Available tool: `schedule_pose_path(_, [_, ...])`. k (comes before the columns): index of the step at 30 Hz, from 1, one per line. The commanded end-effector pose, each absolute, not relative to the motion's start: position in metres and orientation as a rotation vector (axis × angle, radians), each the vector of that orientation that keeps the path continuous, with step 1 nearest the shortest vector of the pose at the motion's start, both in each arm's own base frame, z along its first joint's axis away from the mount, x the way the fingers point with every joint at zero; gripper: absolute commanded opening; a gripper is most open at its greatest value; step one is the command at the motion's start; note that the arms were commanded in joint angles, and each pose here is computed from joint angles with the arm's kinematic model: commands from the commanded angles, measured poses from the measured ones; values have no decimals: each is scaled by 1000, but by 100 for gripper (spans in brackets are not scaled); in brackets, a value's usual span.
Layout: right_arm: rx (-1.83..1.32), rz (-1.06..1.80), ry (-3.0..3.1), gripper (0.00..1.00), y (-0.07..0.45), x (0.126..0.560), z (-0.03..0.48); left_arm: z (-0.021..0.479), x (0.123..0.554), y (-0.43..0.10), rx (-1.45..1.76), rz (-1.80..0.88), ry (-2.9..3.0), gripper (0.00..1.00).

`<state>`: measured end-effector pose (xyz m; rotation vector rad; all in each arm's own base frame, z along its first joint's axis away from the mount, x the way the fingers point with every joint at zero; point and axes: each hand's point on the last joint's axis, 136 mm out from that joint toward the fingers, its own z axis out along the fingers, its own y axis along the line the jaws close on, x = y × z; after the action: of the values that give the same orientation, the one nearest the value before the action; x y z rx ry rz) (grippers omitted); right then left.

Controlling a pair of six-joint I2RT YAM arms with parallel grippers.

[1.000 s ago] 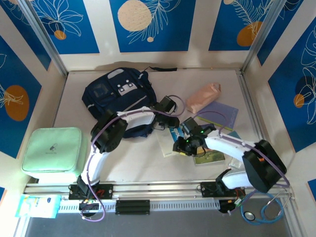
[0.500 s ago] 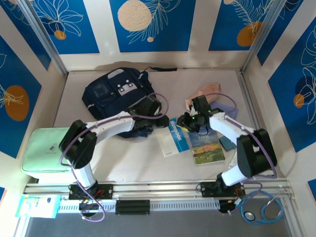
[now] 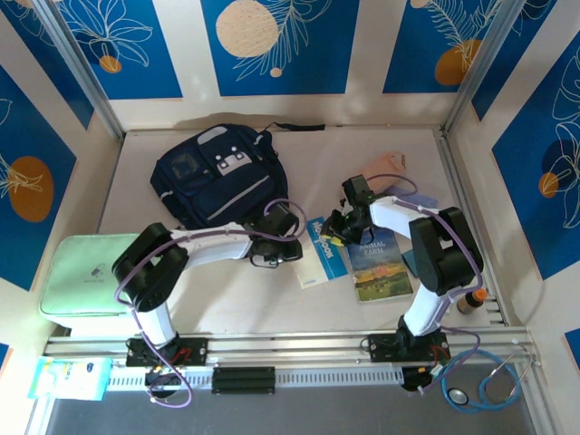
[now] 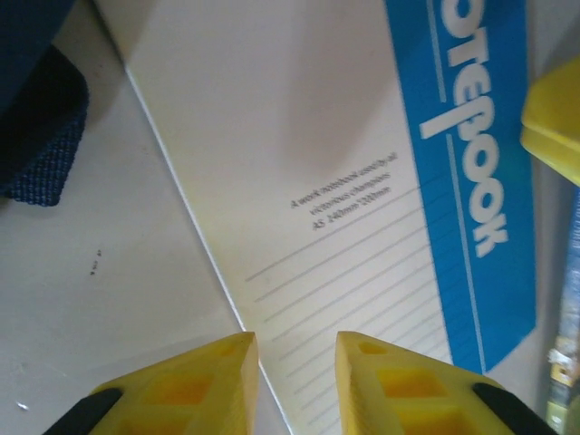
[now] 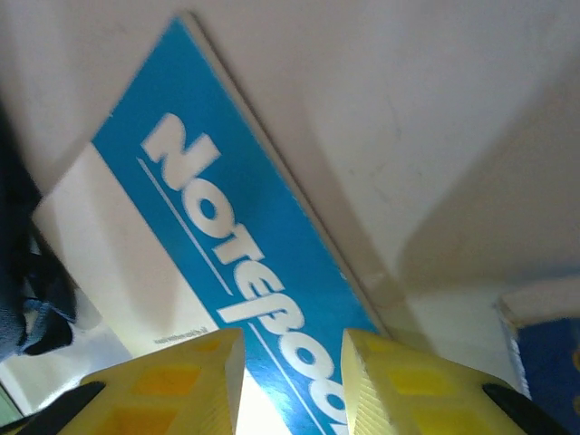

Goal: Pack the student bag
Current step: Pick up the book at the center of the table.

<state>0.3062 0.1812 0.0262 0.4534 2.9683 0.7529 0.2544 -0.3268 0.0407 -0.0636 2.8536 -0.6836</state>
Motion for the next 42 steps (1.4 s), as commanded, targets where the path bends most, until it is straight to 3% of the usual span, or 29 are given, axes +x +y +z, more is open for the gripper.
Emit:
schedule_pose_path(1, [468,675,3066,35,171,280,12,27,251,-321,-83,-618,2887,28])
schedule_pose_path(12, [503,636,3077,35,163,267,10,16,253,-316,-94,-559,2893,26])
schedule_pose_path(20, [507,609,3071,30,161,270,9,12,253,-332,-65,-644,2902,19])
schedule_pose_path(32, [520,610,3077,29,162,270,6,43,254,-351,72,-854,2796,16])
schedule_pose_path(42, [516,565,3090,29,160,266,3,23,249,-332,-104,-762,2898,33])
